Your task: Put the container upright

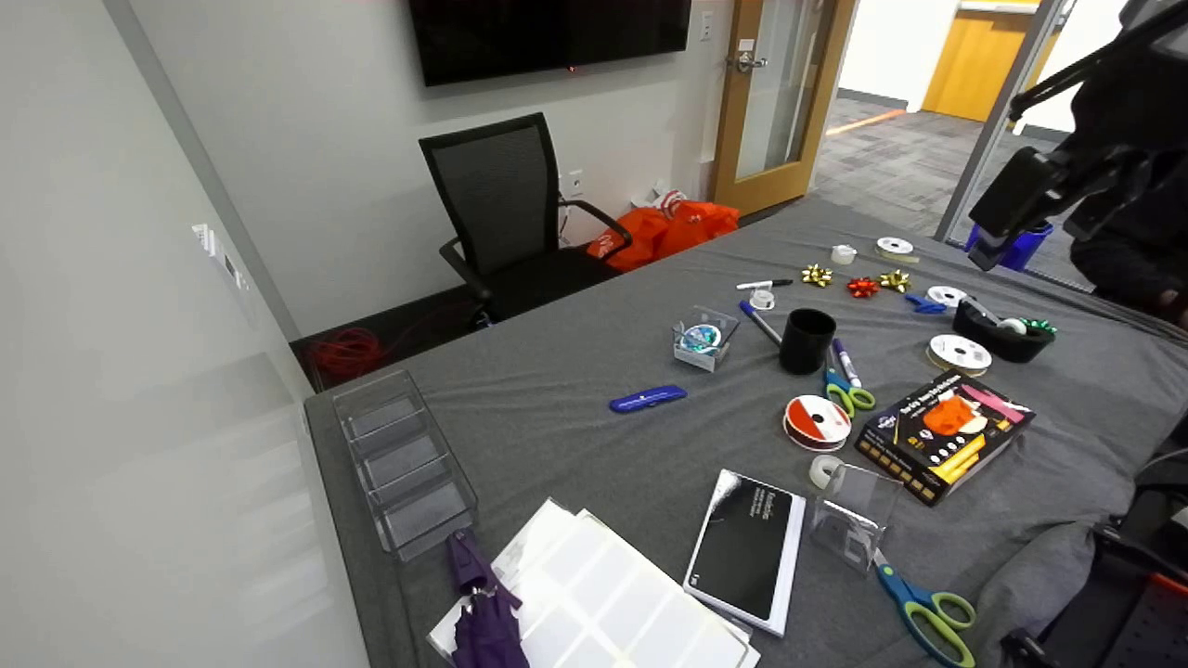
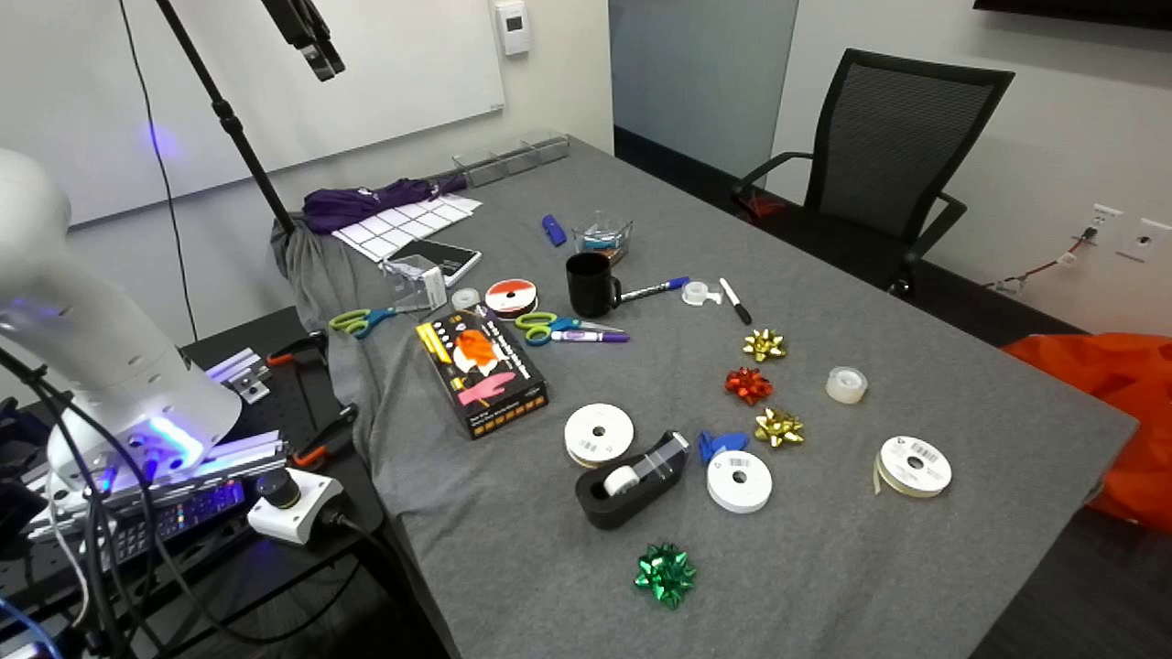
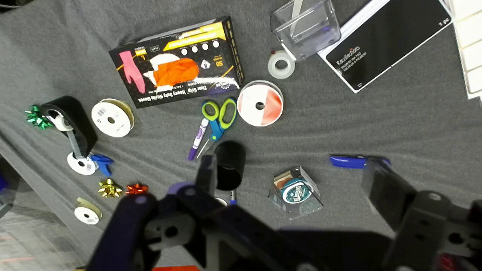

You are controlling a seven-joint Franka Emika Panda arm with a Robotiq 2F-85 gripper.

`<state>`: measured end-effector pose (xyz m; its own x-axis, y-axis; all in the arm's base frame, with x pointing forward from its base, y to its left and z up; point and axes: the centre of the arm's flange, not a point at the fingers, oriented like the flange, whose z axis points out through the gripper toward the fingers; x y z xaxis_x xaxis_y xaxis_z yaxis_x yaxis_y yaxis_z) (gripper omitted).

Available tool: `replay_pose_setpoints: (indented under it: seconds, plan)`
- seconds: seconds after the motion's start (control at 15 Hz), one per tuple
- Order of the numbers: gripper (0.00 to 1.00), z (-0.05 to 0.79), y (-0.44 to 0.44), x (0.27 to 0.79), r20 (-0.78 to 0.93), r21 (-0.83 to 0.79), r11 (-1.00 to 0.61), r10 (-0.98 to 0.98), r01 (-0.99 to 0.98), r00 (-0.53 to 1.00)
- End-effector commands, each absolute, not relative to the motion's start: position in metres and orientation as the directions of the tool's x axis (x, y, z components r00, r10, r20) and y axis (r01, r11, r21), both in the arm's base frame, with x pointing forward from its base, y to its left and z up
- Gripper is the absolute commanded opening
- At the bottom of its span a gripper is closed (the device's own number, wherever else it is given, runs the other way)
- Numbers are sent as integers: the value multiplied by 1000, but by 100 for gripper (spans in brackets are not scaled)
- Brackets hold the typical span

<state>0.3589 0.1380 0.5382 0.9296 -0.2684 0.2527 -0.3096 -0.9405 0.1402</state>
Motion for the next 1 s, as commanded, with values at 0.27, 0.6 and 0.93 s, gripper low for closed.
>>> replay_pose_setpoints:
  seconds: [0.27,0.6,0.93]
  plan:
    - [100,538,138,359,253,140,-940,-268,-310,930]
    - [100,515,123,371,322,71,-928,-325,-365,889]
    - [100,492,101,381,358,-10,-915,-381,-404,853]
